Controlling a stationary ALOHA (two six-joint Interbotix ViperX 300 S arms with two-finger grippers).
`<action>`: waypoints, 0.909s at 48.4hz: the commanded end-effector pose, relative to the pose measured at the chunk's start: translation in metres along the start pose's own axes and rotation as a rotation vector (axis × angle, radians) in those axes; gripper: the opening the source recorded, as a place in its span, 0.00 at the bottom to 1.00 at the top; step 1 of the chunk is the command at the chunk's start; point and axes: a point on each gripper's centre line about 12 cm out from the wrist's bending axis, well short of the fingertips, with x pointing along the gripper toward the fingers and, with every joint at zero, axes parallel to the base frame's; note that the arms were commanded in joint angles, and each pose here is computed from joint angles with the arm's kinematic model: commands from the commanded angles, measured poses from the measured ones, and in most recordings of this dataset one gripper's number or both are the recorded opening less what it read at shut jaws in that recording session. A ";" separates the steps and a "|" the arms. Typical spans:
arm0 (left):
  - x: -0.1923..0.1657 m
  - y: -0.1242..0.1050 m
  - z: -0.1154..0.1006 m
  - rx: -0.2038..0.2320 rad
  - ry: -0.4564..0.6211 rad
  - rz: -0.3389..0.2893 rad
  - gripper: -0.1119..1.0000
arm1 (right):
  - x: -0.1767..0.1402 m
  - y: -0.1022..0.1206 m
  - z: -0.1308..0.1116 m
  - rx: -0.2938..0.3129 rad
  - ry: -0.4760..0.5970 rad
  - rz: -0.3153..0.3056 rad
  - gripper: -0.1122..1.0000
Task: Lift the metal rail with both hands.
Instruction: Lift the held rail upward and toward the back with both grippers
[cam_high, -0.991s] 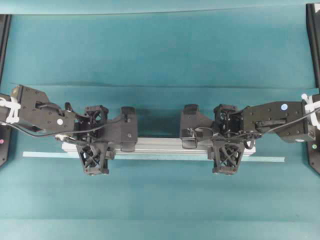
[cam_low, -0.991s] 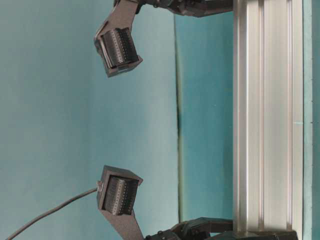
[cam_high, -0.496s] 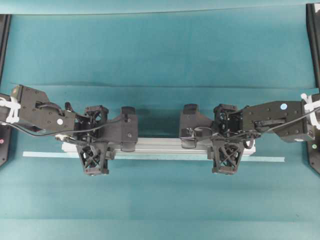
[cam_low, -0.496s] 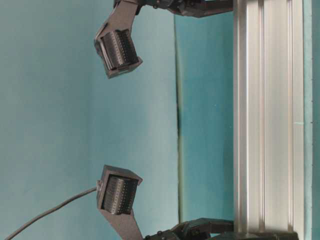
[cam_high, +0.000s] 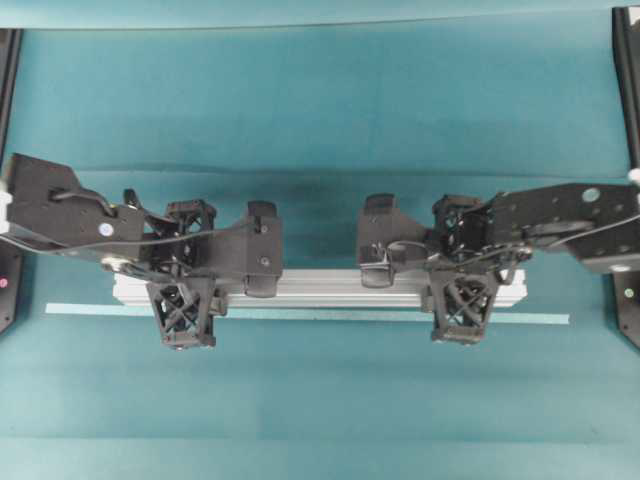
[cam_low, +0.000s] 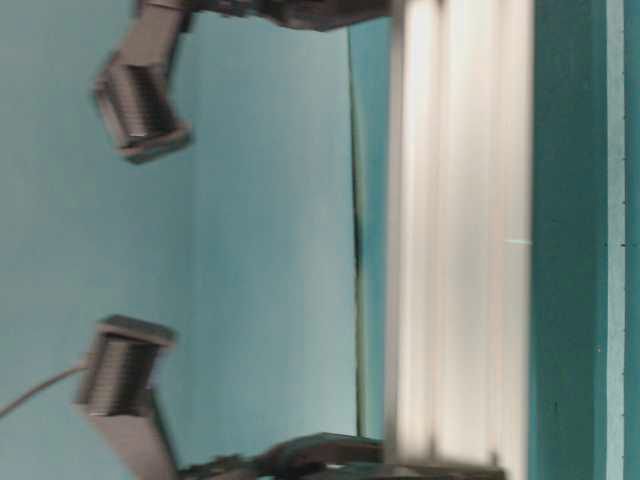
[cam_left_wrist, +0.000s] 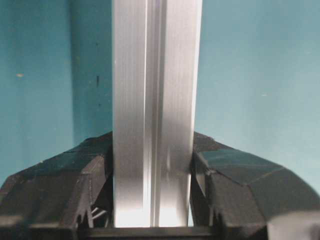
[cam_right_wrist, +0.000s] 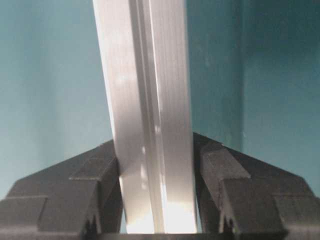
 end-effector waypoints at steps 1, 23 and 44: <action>-0.027 -0.001 0.018 -0.001 -0.078 -0.006 0.43 | -0.022 -0.001 0.009 0.013 -0.034 0.005 0.45; -0.091 0.006 0.035 -0.021 -0.094 0.005 0.43 | -0.069 0.001 0.022 0.011 -0.033 0.012 0.45; -0.124 0.014 0.050 -0.046 -0.105 0.015 0.43 | -0.122 0.004 0.042 0.054 -0.023 0.017 0.45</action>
